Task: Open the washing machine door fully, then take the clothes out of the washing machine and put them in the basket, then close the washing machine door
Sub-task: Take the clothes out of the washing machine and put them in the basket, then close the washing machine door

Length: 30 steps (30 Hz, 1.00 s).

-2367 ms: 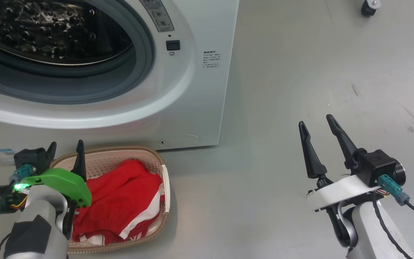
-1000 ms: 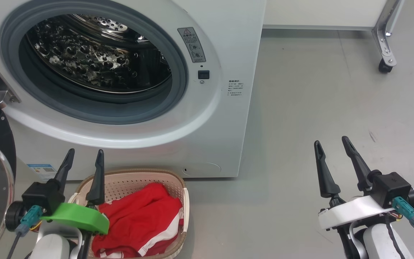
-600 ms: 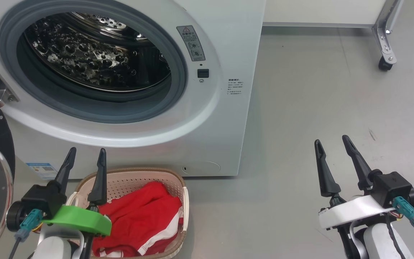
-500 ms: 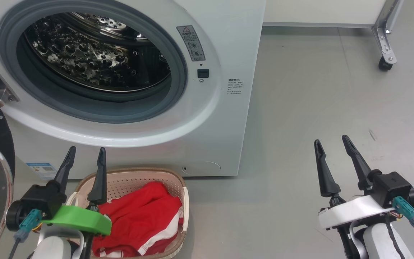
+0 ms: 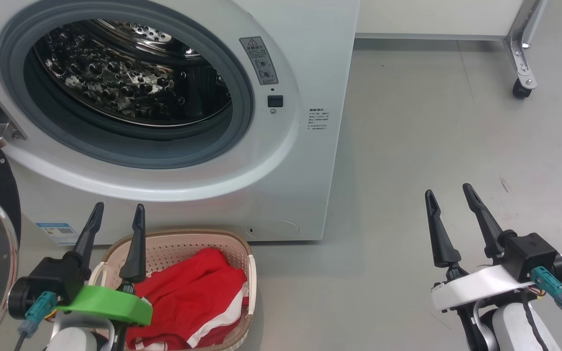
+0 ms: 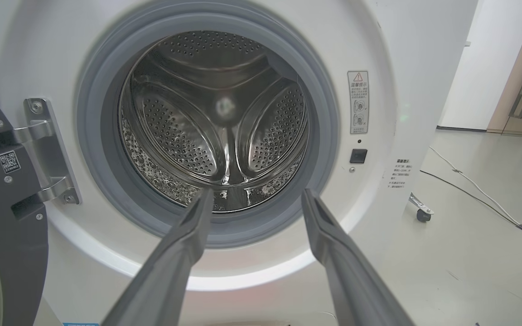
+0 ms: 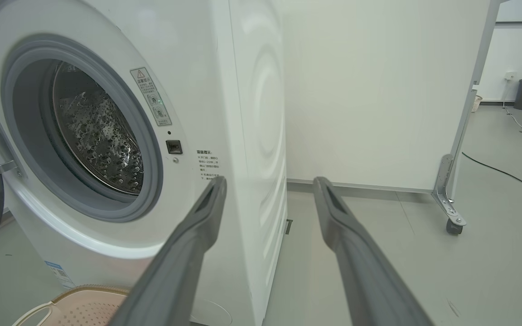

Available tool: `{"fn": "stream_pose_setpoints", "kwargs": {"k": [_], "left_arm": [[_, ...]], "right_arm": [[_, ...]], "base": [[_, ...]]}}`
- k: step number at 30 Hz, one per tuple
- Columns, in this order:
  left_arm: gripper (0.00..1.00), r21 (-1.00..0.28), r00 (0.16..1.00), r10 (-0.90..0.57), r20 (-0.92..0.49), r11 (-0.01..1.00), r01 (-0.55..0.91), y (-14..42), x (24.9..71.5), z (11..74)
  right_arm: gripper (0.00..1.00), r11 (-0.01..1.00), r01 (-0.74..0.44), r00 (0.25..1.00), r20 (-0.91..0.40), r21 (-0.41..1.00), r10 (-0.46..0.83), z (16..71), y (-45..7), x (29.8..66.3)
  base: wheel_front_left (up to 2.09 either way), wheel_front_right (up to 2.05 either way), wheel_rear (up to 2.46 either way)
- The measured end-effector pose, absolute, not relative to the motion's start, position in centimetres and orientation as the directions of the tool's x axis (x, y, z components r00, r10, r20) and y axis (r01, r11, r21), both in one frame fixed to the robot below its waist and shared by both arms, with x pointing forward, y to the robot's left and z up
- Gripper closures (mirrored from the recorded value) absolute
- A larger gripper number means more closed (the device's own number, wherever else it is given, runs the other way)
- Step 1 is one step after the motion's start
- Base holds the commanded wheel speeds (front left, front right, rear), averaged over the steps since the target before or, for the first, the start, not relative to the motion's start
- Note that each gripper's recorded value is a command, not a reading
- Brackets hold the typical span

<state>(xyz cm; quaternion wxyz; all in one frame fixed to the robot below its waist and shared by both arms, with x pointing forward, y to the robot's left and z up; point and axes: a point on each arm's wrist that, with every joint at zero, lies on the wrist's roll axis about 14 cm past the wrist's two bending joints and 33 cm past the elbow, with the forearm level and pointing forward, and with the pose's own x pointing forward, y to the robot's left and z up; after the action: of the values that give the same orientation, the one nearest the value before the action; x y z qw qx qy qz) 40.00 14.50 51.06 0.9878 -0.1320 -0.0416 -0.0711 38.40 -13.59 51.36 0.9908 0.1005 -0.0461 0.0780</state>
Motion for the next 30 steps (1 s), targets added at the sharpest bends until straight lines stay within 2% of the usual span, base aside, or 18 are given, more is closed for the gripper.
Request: {"fn": "stream_pose_setpoints", "kwargs": {"k": [16, 30], "left_arm": [[0.00, -0.261, 0.990, -0.113, 0.085, 0.956, 0.132, 14.98, 39.50, 50.51], [0.00, -0.263, 0.990, -0.107, 0.087, 0.957, 0.126, 15.15, 39.40, 50.57]], "right_arm": [[0.00, 0.965, -0.174, 0.982, 0.105, 0.195, 0.156, 51.27, -13.32, 38.49], [0.00, 0.965, -0.176, 0.982, 0.105, 0.195, 0.158, 51.25, -13.23, 38.48]], "base": [[-0.12, 0.19, -0.07], [-0.74, 0.74, 0.00]]}}
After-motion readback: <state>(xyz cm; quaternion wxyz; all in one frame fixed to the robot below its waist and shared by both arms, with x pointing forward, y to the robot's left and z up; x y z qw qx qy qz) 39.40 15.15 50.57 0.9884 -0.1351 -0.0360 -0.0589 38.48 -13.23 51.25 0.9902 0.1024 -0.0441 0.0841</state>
